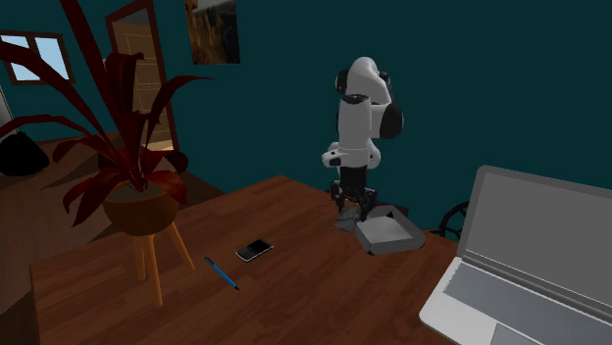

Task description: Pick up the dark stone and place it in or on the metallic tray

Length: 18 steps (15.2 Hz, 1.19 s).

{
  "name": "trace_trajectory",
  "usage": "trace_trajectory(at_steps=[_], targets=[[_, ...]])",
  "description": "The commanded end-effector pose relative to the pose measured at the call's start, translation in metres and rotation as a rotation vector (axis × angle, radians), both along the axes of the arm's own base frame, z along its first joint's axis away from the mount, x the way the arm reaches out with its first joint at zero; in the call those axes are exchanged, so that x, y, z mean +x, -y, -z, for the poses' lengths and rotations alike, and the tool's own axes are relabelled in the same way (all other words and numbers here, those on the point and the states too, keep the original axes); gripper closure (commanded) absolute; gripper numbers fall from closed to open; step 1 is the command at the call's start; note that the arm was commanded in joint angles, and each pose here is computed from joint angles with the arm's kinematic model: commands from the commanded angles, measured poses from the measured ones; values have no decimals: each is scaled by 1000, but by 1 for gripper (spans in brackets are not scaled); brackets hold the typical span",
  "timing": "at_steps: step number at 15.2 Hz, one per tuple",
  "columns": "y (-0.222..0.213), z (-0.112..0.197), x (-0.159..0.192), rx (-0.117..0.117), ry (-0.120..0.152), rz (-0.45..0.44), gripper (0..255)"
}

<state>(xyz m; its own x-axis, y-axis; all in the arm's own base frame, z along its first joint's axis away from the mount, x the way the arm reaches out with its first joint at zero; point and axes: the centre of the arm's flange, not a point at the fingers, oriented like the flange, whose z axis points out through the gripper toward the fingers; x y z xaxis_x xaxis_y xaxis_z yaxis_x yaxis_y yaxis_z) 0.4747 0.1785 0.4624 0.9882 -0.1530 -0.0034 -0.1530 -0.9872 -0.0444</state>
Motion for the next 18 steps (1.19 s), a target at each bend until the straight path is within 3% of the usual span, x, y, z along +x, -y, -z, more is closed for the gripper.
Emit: trace_trajectory(at_steps=[1,12,18], targets=[[-9,-1,-23,0,0,1,255],[-61,-1,-160,0,0,1,255],[-61,31,-160,0,0,1,255]])
